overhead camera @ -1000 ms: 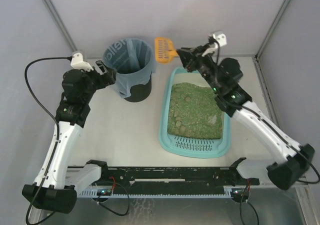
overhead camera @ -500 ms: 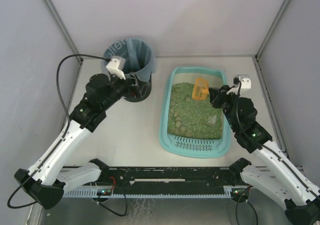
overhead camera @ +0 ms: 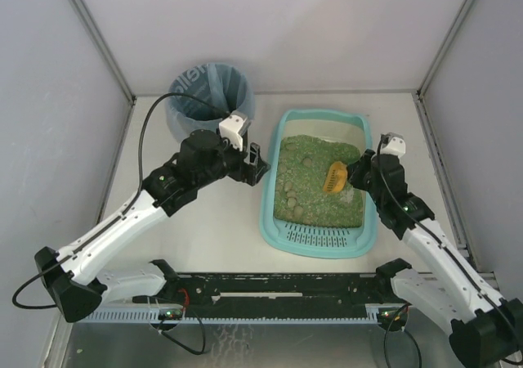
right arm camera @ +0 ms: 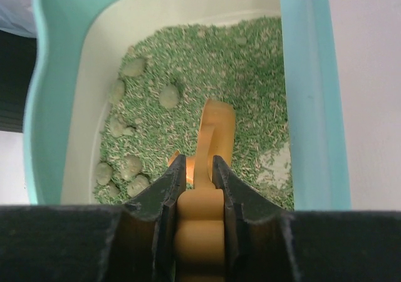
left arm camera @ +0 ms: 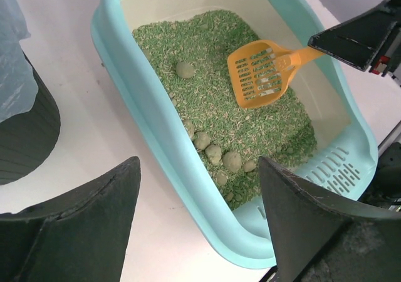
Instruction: Clean the litter box
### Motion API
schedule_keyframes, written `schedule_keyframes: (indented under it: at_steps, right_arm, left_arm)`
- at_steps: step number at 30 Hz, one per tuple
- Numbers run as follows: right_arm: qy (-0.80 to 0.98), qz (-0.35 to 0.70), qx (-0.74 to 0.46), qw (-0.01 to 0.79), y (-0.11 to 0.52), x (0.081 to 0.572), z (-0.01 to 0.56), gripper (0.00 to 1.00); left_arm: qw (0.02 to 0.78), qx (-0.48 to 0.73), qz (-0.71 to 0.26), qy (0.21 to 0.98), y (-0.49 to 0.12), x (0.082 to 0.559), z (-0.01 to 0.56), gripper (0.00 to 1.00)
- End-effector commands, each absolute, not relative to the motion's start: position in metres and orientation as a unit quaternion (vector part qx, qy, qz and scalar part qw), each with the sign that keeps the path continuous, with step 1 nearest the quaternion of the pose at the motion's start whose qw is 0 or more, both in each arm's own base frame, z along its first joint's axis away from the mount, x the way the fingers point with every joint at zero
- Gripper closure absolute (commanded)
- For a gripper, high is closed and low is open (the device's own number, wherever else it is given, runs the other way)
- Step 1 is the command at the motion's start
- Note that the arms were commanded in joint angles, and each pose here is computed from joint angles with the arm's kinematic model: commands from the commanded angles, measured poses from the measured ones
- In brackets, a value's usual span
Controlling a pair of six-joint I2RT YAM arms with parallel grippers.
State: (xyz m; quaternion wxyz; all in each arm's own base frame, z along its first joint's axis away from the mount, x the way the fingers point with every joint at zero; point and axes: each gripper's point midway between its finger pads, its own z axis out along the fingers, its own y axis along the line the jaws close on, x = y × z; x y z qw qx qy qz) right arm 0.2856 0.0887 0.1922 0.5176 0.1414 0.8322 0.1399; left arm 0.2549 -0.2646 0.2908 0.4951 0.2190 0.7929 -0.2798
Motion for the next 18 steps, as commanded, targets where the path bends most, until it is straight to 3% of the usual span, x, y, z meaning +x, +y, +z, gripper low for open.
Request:
schedule_keyframes:
  at_steps: [1,14,18]
  right_arm:
    - [0.832,0.188,0.166,0.494,0.101,0.300,0.184,1.00]
    - [0.827,0.182,0.270,0.458,0.101,0.364,0.116,1.00]
    - [0.828,0.287,0.220,0.428,0.148,0.386,0.103,1.00]
  left_arm:
    - [0.521,0.231,-0.288,0.770,-0.270,0.256,0.324,0.21]
    - [0.527,0.232,-0.279,0.768,-0.266,0.256,0.326,0.22]
    - [0.534,0.228,-0.273,0.767,-0.263,0.258,0.327,0.22]
